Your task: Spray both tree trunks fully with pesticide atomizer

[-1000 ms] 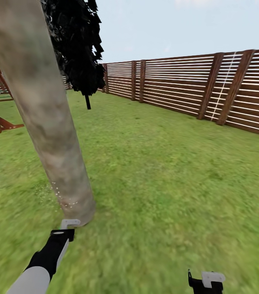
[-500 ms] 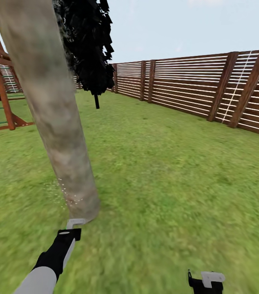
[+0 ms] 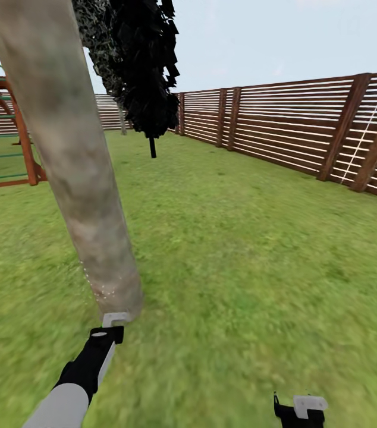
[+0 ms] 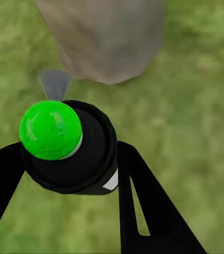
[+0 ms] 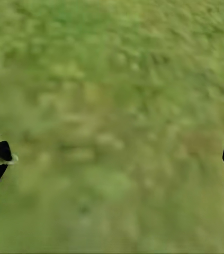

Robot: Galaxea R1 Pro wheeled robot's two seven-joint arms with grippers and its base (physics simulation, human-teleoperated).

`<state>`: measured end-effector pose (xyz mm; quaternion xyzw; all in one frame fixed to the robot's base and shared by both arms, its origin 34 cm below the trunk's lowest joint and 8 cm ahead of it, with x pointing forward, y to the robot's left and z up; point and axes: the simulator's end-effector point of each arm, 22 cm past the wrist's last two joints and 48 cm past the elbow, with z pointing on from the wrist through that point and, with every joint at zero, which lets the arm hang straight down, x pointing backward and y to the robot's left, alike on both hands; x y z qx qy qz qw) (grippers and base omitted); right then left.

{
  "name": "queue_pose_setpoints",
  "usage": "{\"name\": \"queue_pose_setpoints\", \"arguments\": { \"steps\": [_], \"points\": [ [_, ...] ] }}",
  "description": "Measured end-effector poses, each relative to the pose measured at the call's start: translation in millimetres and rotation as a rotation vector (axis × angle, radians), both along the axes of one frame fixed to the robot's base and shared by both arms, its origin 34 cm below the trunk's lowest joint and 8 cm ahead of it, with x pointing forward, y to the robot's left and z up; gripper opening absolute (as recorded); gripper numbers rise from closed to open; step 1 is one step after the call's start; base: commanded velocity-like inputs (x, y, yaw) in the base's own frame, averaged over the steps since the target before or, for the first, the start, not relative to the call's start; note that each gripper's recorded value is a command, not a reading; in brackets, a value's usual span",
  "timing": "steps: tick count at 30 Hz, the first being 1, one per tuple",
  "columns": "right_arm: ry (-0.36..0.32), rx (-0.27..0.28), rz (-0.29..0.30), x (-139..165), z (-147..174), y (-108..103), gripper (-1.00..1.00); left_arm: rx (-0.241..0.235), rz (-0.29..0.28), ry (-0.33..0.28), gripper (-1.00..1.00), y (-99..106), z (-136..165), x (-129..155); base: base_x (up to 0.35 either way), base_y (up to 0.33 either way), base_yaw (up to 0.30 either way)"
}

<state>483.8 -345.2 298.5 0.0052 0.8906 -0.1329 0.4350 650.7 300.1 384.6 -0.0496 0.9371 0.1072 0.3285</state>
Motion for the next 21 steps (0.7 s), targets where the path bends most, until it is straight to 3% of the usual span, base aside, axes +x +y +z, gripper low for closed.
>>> {"name": "queue_pose_setpoints", "arguments": {
  "steps": [6, 8, 10, 13, 17, 21],
  "points": [
    [0.002, 0.0, 0.0, 0, 0, 0, 1.0, 0.004, -0.005, -0.044, -1.0, 0, 17, 14, 0.084, -0.025, 0.047],
    [0.002, 0.001, 0.0, 0, 0, 0, 1.0, 0.037, -0.004, -0.106, -1.0, 14, 46, 35, 0.002, 0.0, 0.001],
    [0.002, 0.001, 0.0, 0, 0, 0, 1.0, 0.037, -0.005, -0.13, -1.0, 19, 60, 41, 0.0, 0.0, 0.0],
    [0.001, 0.0, 0.0, 0, 0, 0, 1.0, 0.012, -0.038, -0.121, -1.0, 7, 61, 42, 0.0, 0.0, 0.156],
    [0.002, 0.001, 0.0, -1, 0, 0, 1.0, 0.026, -0.114, -0.084, -1.0, -22, 65, 48, 0.0, 0.0, 0.267],
    [0.002, 0.001, 0.0, -1, -1, 0, 1.0, 0.048, -0.101, -0.086, -1.0, -4, 70, 49, 0.0, 0.0, 0.278]
  ]
}}
